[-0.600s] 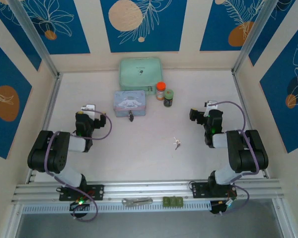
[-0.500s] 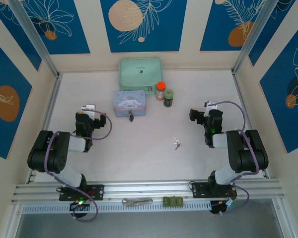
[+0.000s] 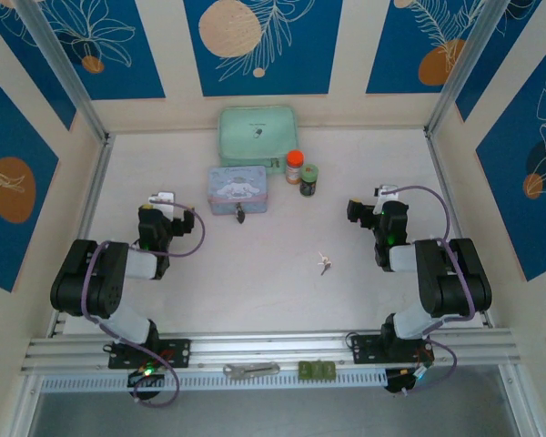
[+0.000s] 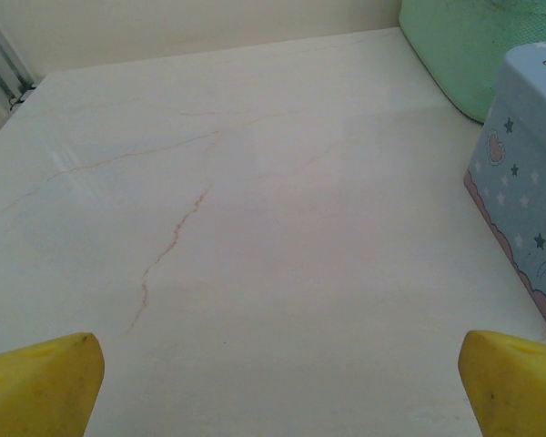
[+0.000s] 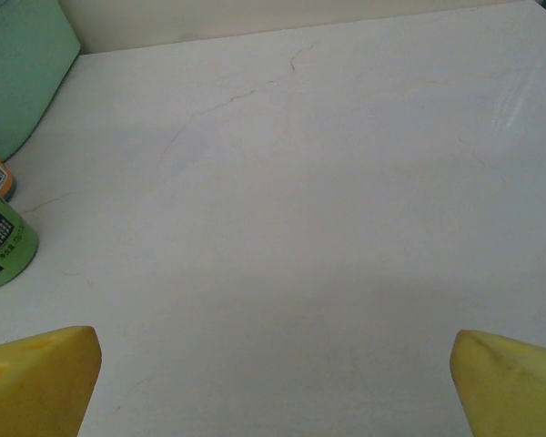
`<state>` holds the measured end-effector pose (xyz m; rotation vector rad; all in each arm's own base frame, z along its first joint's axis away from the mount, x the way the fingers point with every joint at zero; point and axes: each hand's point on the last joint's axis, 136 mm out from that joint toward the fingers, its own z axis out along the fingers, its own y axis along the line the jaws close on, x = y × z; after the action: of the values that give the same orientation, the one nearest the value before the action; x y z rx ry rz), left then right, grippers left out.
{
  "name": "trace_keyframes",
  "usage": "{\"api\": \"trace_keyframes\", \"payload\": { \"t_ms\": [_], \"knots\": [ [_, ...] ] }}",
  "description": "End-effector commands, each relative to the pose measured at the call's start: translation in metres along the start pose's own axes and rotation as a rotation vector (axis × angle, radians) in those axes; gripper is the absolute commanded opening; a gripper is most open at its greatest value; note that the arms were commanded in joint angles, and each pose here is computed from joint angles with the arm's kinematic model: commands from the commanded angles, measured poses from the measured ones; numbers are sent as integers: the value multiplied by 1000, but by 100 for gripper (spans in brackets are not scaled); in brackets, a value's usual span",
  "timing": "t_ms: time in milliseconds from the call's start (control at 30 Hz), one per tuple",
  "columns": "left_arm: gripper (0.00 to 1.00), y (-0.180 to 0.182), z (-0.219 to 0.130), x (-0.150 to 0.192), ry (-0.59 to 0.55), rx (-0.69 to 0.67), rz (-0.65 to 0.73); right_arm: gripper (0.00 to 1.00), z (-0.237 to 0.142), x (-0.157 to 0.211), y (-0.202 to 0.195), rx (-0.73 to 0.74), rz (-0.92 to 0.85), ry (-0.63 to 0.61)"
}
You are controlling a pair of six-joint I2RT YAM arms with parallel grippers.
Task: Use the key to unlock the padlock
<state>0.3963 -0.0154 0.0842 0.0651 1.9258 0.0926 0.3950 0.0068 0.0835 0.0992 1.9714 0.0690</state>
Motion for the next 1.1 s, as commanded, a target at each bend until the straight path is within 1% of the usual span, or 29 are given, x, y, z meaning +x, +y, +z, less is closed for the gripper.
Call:
{"api": "trace_keyframes", "payload": {
  "t_ms": [0,200,300,433,467,533,633,700,767,833,933,1000,1067],
  "knots": [
    [100,-1,-3,-8,-30,16,2,99,-2,-11,6,-26,-6,-34],
    [99,-1,-3,-8,-29,25,-3,99,-3,-10,6,-29,-5,-35],
    [99,5,-7,-14,-41,-17,-4,99,-8,-18,12,-32,-37,-47],
    [99,13,-25,-41,-38,-80,5,100,-20,-40,31,-23,-128,-47],
    [99,18,-30,-47,-29,-111,-7,99,-23,-44,34,-15,-142,-42],
    [100,22,-38,-61,-28,-126,-59,100,-28,-51,42,-10,-135,-17],
    [100,11,-50,-82,-39,-67,-161,97,-39,-48,61,-48,-73,94],
    [96,-9,-57,-89,-29,30,-228,97,-51,-37,74,-75,-9,200],
    [94,-30,-66,-91,-2,116,-305,92,-65,-15,88,-117,68,349],
    [93,-50,-74,-85,36,173,-372,83,-82,9,104,-175,117,503],
    [91,-88,-87,-74,76,276,-470,73,-108,47,122,-214,130,702],
    [88,-113,-96,-71,93,338,-486,70,-121,69,128,-208,118,791],
    [88,-131,-103,-70,110,357,-485,67,-132,85,133,-193,100,853]
  ]
}}
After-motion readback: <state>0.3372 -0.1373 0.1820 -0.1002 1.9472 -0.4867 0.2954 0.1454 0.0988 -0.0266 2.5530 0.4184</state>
